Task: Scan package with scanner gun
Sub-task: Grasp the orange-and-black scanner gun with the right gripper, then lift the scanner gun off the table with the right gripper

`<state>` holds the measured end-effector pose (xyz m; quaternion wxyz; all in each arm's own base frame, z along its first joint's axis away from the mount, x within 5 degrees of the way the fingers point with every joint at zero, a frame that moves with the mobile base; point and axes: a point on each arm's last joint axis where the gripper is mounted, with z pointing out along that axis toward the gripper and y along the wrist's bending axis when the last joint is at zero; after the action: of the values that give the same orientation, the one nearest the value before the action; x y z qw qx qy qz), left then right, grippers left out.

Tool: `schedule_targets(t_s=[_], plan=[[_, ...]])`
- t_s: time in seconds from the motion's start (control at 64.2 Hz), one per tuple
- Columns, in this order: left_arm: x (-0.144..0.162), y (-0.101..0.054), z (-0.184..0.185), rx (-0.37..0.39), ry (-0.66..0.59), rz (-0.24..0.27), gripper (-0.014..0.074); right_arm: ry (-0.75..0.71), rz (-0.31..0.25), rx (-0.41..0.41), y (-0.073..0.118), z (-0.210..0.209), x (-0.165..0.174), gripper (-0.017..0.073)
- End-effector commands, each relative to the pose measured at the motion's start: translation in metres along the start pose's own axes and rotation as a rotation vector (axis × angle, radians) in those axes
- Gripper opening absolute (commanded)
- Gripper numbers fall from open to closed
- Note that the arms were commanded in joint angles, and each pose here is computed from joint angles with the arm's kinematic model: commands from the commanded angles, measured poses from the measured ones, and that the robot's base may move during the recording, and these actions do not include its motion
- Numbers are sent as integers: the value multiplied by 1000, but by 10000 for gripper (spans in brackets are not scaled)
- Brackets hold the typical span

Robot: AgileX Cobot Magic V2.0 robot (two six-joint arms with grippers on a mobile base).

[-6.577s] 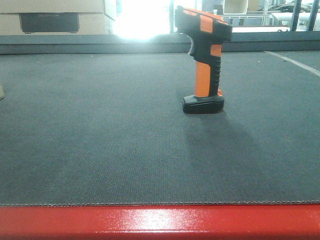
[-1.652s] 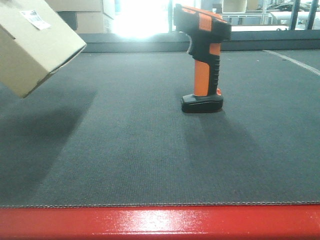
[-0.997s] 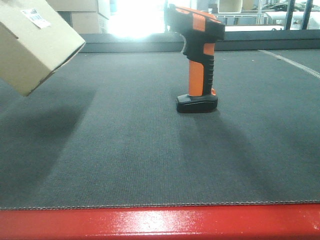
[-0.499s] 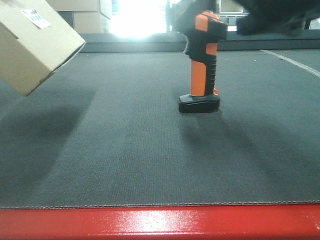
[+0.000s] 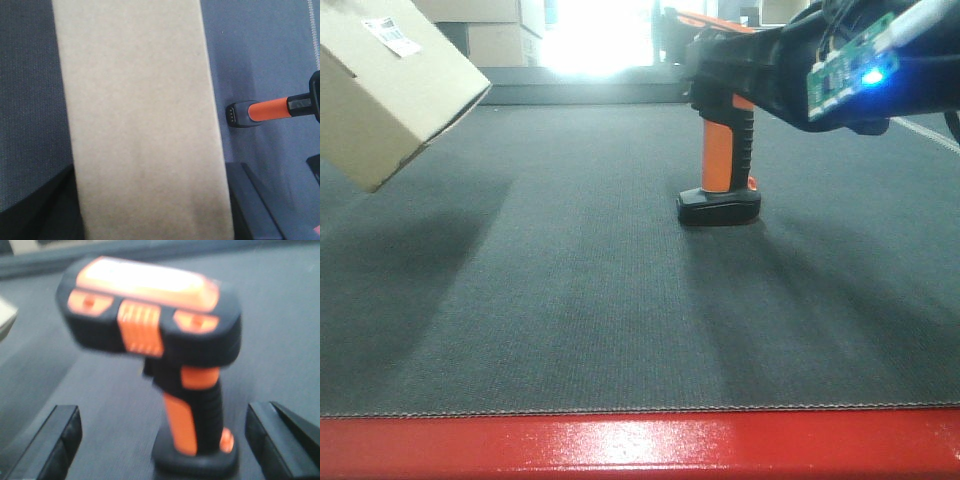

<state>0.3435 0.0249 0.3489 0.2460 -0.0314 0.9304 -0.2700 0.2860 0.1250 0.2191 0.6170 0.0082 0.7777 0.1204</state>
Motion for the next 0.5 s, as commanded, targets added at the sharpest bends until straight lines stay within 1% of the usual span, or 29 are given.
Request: schedule_targets(t_s=[0.0, 0.078, 0.327, 0.421, 0.483], plan=[[0, -7, -4, 23, -23, -3, -111, -69, -6, 23, -1, 3, -4, 570], [-1, -7, -4, 21, -30, -4, -111, -61, -13, 29, -2, 7, 1, 570], [-1, -7, -4, 21, -30, -4, -111, -127, -41, 65, -6, 17, 11, 570], [-1, -6, -4, 21, -31, -4, -111, -156, -32, 76, -8, 19, 14, 570], [-1, -6, -4, 21, -32, -4, -111, -166, -6, 72, -7, 22, 15, 570]])
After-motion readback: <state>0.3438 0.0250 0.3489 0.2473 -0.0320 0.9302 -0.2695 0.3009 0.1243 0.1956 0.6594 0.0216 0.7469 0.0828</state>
